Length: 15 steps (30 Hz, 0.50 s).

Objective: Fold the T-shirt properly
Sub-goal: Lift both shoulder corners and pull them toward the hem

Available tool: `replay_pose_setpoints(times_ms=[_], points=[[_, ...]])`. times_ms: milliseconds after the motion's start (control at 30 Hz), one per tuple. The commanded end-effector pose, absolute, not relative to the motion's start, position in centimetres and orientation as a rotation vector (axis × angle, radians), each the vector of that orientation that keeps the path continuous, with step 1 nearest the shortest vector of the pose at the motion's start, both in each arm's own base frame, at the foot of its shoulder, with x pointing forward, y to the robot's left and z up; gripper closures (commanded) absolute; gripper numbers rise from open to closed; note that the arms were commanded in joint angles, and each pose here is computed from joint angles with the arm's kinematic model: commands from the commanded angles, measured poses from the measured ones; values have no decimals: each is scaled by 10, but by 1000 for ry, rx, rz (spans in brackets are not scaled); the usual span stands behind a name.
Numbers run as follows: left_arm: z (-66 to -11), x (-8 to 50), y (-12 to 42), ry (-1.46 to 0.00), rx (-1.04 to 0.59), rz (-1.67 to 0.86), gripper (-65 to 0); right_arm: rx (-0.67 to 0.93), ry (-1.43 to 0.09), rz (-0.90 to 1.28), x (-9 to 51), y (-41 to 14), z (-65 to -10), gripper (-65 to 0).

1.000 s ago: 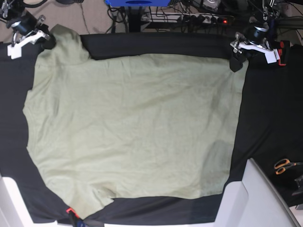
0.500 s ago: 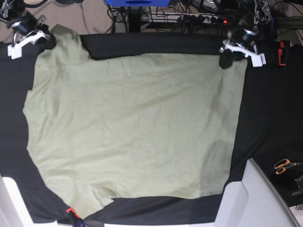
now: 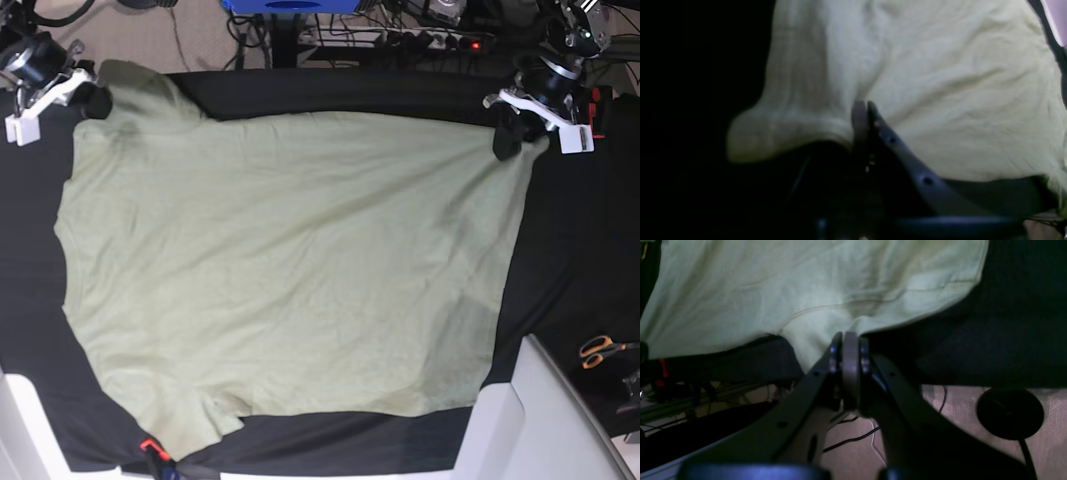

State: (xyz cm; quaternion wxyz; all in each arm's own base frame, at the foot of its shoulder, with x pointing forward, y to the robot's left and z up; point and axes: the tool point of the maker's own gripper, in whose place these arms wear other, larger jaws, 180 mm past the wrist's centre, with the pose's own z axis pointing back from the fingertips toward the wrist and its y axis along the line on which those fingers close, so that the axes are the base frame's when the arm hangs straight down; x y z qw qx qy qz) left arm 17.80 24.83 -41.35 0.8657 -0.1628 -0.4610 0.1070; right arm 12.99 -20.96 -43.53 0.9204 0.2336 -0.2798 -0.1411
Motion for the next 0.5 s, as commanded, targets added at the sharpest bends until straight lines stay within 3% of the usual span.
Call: replay_pose_setpoints(times_ms=[0, 467], points=[[-405, 177, 252, -992, -337, 213, 0, 474, -601, -276, 130, -213, -426, 0], [-413, 157, 252, -943, -329, 218, 0, 466, -568, -223, 112, -200, -413, 0]])
